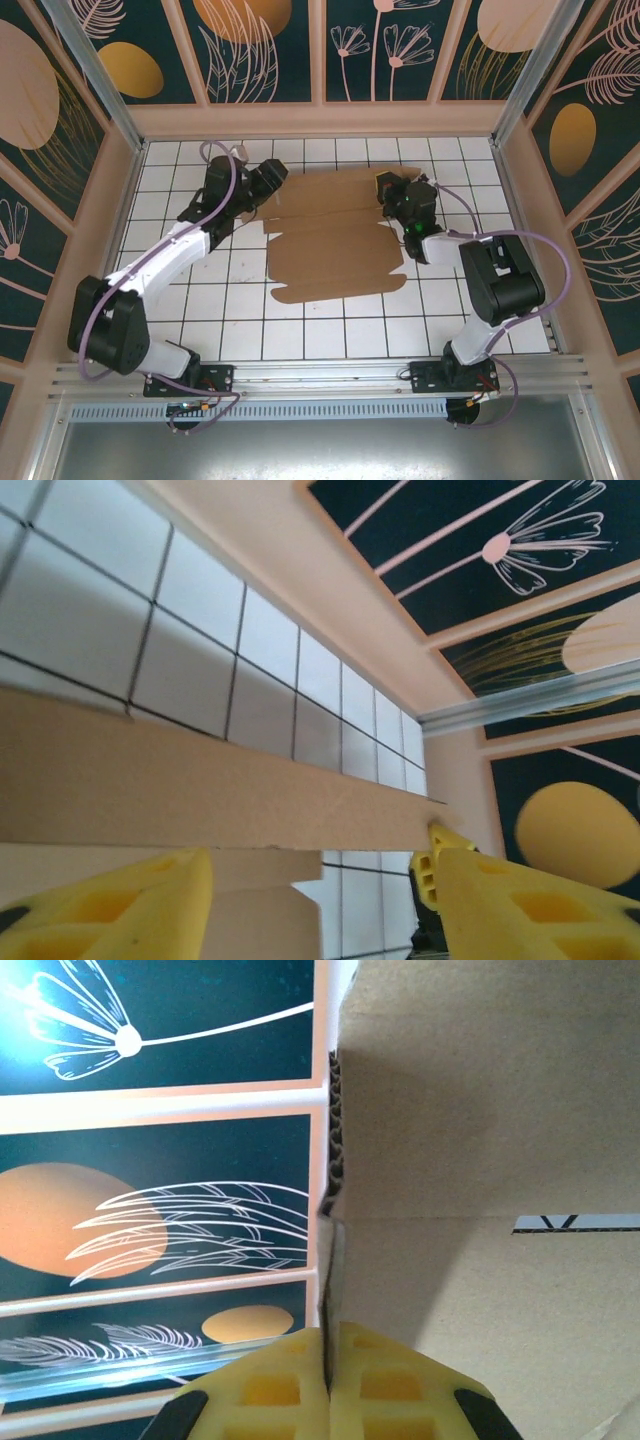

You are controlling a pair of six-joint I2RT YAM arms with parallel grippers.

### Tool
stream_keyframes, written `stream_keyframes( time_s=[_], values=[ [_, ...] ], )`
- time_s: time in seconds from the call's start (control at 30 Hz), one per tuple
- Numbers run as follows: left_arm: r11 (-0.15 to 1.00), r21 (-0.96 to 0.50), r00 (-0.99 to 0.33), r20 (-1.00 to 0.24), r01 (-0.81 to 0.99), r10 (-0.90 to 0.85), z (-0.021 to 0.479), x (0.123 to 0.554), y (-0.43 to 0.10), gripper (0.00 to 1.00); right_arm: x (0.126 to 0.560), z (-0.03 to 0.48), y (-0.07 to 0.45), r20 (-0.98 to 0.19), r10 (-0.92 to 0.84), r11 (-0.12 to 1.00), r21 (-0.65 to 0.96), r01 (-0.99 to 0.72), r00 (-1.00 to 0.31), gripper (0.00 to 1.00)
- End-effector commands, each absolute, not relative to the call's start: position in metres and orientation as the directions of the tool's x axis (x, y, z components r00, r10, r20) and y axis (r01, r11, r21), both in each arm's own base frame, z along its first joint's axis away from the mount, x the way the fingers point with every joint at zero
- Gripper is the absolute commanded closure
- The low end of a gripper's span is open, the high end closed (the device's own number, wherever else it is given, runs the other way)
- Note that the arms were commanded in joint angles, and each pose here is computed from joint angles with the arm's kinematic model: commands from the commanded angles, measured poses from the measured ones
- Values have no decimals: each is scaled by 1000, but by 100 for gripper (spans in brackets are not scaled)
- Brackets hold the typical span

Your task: Fold the paper box

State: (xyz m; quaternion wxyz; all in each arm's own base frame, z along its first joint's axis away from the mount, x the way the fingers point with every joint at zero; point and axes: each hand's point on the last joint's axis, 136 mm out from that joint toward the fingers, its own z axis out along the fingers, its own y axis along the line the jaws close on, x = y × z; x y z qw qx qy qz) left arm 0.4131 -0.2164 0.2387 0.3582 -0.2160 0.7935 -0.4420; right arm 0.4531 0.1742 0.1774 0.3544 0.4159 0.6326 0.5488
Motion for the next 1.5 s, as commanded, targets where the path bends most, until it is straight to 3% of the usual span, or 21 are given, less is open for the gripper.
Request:
stream_keyframes(
  time_s=[0.0, 0.23, 0.5, 0.67, 0.87, 1.13, 1.47],
  values=[
    [256, -967, -694, -187, 4, -695, 264, 413, -241, 34, 447, 171, 171, 19, 950, 49, 977, 209, -312, 100],
    [150, -986, -646, -72, -67, -760, 243, 411, -228, 32, 439, 169, 177, 28, 953, 30, 982, 185, -302, 100],
    [81, -985, -604, 29, -154, -796, 210, 399, -216, 37, 435, 173, 181, 6, 947, 46, 987, 154, -320, 100],
    [100, -986, -595, 1, -137, -803, 202, 409, -215, 36, 431, 174, 184, 12, 939, 35, 991, 131, -343, 100],
    [117, -993, -580, -99, 6, -809, 222, 427, -212, 37, 428, 179, 190, 6, 926, 27, 996, 84, -377, 100],
    [92, -995, -592, -55, -32, -804, 205, 433, -217, 50, 428, 179, 192, 13, 922, 16, 997, 72, -388, 100],
    [39, -998, -598, -8, -39, -802, 197, 436, -223, 59, 430, 180, 204, 23, 914, 3, 998, 63, -405, 100]
  ],
)
